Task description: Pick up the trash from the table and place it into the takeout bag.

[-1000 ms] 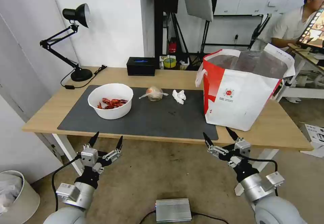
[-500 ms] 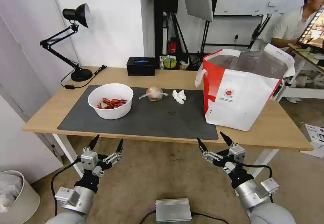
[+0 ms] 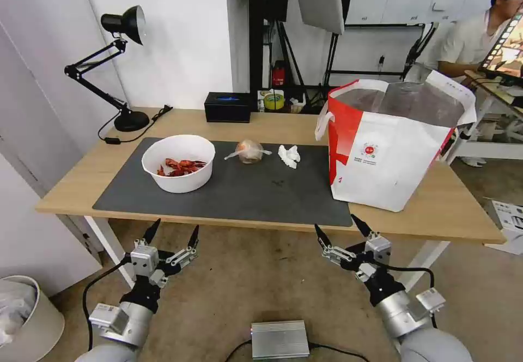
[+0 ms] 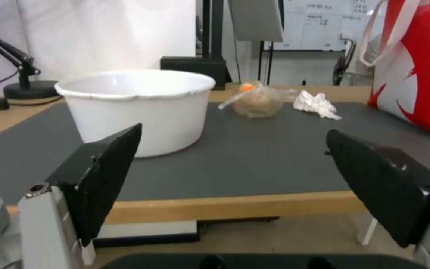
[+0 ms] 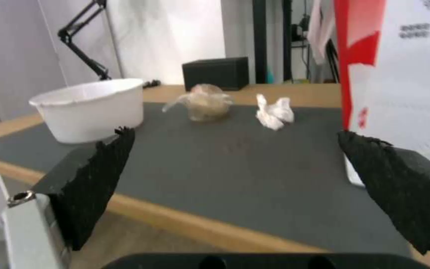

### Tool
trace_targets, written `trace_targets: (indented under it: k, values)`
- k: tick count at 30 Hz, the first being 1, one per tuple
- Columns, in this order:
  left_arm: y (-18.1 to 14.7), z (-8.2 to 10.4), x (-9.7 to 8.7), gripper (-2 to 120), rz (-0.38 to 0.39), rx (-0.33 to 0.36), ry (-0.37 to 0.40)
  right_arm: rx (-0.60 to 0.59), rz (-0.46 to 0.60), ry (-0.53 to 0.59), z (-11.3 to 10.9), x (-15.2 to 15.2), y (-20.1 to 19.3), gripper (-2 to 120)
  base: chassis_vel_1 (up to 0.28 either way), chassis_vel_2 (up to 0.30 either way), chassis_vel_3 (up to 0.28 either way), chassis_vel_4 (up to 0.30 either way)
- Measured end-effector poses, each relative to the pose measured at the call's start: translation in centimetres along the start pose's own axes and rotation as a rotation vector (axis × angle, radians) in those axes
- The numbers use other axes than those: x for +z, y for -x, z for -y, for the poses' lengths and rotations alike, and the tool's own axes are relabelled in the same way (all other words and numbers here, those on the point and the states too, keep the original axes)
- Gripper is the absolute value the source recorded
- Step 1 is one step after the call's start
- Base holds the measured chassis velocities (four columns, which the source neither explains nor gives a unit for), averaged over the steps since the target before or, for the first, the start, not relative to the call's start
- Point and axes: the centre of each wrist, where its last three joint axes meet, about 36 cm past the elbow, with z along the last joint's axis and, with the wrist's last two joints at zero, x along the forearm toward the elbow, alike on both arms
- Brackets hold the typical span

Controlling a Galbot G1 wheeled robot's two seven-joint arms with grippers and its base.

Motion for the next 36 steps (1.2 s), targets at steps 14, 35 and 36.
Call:
trace_targets:
  k: [14, 35, 36]
  values:
    - [2.5, -0.5, 0.7, 100, -0.011, 0.054, -0.010, -0.025, -0.069, -0.021, 3.3, -3.5, 9.5, 100, 0.000, 0.000, 0.000, 0.000]
    - [2.4, -1.4, 1.8, 100, -0.037, 0.009, -0.023, 0.106, -0.267, -0.156, 0.2, -4.4, 28.8, 100, 0.000, 0.000, 0.000, 0.000]
    - [2.4, -1.6, 1.7, 100, -0.036, 0.008, -0.022, 0.127, -0.282, -0.163, 0.0, -4.5, 29.6, 100, 0.000, 0.000, 0.000, 0.000]
